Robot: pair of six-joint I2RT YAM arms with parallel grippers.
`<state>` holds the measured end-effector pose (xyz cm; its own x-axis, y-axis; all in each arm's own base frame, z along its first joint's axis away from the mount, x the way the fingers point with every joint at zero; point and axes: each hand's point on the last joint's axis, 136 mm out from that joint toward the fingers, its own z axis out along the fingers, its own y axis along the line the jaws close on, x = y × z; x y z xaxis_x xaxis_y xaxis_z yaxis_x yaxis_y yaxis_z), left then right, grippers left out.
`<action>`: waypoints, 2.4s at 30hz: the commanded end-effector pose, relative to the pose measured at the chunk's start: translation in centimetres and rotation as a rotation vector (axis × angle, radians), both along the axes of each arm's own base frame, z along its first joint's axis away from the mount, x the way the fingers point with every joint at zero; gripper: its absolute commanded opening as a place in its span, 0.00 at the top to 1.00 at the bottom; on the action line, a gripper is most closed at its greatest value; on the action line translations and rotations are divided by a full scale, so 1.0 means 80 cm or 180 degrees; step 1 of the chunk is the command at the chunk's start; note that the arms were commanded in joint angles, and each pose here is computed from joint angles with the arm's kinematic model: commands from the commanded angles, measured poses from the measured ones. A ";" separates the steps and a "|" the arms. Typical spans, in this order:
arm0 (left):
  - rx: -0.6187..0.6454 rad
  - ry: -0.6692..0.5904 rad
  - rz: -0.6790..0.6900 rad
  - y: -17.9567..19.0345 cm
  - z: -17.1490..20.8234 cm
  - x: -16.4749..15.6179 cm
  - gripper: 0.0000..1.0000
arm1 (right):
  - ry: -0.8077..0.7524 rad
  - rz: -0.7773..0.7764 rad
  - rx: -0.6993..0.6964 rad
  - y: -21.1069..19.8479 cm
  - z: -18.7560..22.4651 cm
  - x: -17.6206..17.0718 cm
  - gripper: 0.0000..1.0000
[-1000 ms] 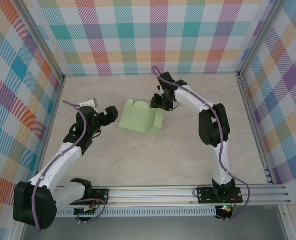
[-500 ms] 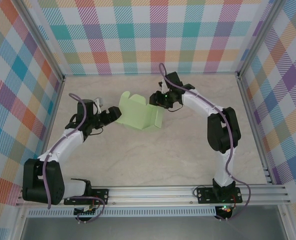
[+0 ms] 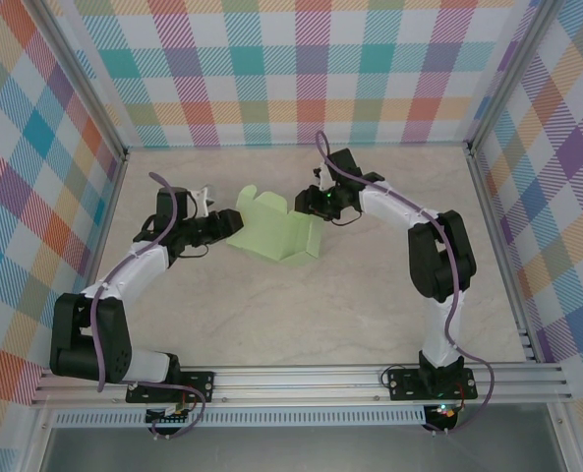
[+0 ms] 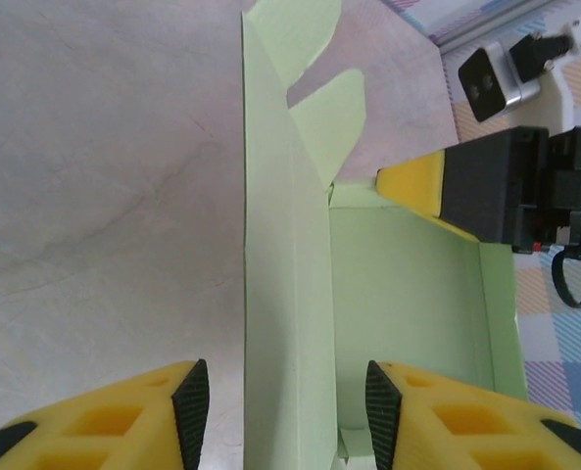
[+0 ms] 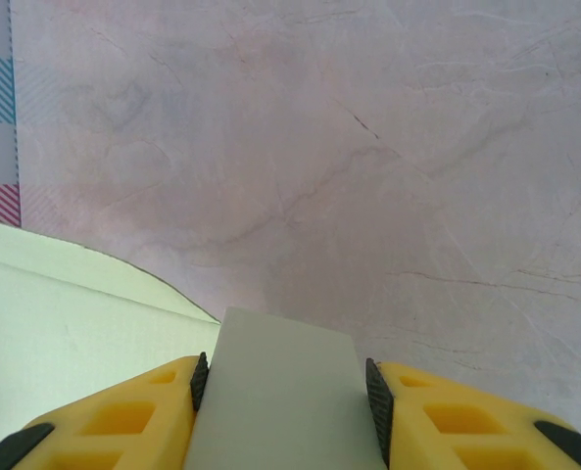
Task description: Fold the paper box
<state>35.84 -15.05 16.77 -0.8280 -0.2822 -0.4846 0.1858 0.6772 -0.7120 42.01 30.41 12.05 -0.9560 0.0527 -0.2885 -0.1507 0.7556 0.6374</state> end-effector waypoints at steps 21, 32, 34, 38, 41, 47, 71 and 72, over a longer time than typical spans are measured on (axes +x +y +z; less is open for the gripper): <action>0.0738 -0.0349 -0.0521 -0.025 0.014 -0.008 1.00 | -0.0276 0.0215 0.0117 0.000 0.008 -0.016 0.62; 0.1341 -0.0774 -0.1151 -0.040 0.026 0.006 1.00 | -0.0197 0.0010 0.0339 -0.054 0.048 -0.020 0.22; 0.1392 -0.0970 -0.1410 -0.052 0.031 0.006 1.00 | -0.0199 -0.0092 0.0320 -0.077 0.052 -0.018 0.22; 0.1631 -0.1170 -0.2033 -0.079 0.030 0.001 1.00 | -0.0209 -0.0318 0.0235 -0.127 0.047 -0.012 0.23; 0.1808 -0.1212 -0.2555 -0.100 0.016 -0.008 1.00 | -0.0229 -0.0374 0.0098 -0.155 0.041 -0.013 0.24; 0.1893 -0.1441 -0.3208 -0.133 -0.010 -0.005 0.94 | -0.0357 -0.0276 -0.0200 -0.174 0.015 -0.025 0.32; 0.1446 -0.1422 -0.1153 -0.080 0.065 -0.015 0.35 | -0.1657 0.0826 0.0369 -0.121 0.056 -0.106 0.35; 0.1348 -0.1327 -0.1103 -0.077 0.053 -0.026 0.35 | -0.1619 0.0878 0.0440 -0.116 0.055 -0.113 0.35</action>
